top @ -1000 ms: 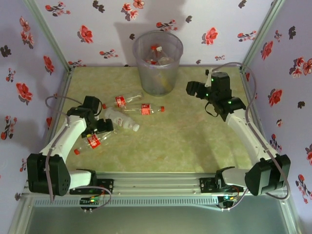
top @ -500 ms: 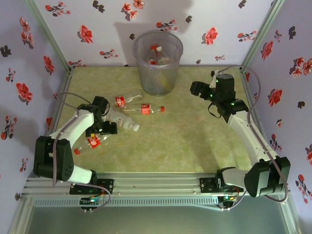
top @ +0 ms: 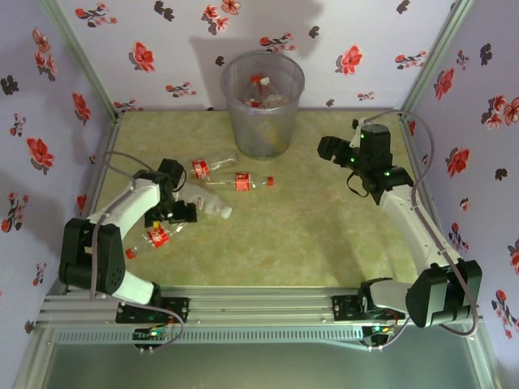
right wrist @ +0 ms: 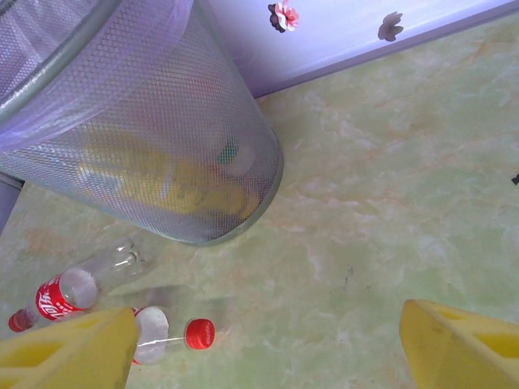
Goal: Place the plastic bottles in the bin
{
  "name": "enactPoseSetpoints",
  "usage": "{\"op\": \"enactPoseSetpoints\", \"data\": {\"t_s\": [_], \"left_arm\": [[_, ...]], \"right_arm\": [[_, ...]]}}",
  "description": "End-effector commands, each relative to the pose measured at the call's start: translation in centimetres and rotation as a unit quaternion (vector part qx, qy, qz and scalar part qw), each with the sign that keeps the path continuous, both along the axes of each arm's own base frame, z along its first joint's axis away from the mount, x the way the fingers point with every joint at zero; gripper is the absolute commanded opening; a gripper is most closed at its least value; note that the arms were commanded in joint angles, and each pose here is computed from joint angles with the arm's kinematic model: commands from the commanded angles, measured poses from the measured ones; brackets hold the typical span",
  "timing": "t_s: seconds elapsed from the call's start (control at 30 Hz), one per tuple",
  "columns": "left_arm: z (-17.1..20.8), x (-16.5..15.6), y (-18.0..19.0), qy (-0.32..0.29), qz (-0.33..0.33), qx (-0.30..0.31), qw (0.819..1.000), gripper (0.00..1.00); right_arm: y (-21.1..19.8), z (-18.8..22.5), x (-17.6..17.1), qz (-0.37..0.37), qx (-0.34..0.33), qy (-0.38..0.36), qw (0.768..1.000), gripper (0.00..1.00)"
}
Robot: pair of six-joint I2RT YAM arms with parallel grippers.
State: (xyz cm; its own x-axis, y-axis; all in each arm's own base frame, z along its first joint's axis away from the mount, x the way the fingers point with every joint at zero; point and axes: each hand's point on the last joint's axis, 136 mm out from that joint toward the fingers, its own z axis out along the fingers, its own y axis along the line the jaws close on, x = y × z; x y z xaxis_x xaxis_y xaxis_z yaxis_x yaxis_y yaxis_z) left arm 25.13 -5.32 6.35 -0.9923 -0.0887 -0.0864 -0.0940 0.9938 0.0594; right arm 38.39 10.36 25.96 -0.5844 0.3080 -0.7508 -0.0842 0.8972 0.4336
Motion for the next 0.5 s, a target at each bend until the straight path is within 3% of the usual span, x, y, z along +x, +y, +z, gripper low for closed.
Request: {"op": "enactPoseSetpoints", "data": {"t_s": [0.0,0.2,0.47], "left_arm": [[-2.3,-1.7,-1.3,0.051,-0.016,-0.006,0.999,1.00],[-2.9,-2.2,-1.7,0.064,-0.022,-0.005,0.998,1.00],[-3.5,-1.2,-2.1,0.063,-0.021,-0.009,0.998,0.88]], "right_arm": [[-0.2,1.0,0.2,-0.005,0.015,-0.017,1.000,0.85],[-0.3,1.2,0.2,-0.008,0.016,-0.018,1.000,0.85],[-0.4,1.5,0.2,-0.008,0.017,-0.019,1.000,0.85]]}}
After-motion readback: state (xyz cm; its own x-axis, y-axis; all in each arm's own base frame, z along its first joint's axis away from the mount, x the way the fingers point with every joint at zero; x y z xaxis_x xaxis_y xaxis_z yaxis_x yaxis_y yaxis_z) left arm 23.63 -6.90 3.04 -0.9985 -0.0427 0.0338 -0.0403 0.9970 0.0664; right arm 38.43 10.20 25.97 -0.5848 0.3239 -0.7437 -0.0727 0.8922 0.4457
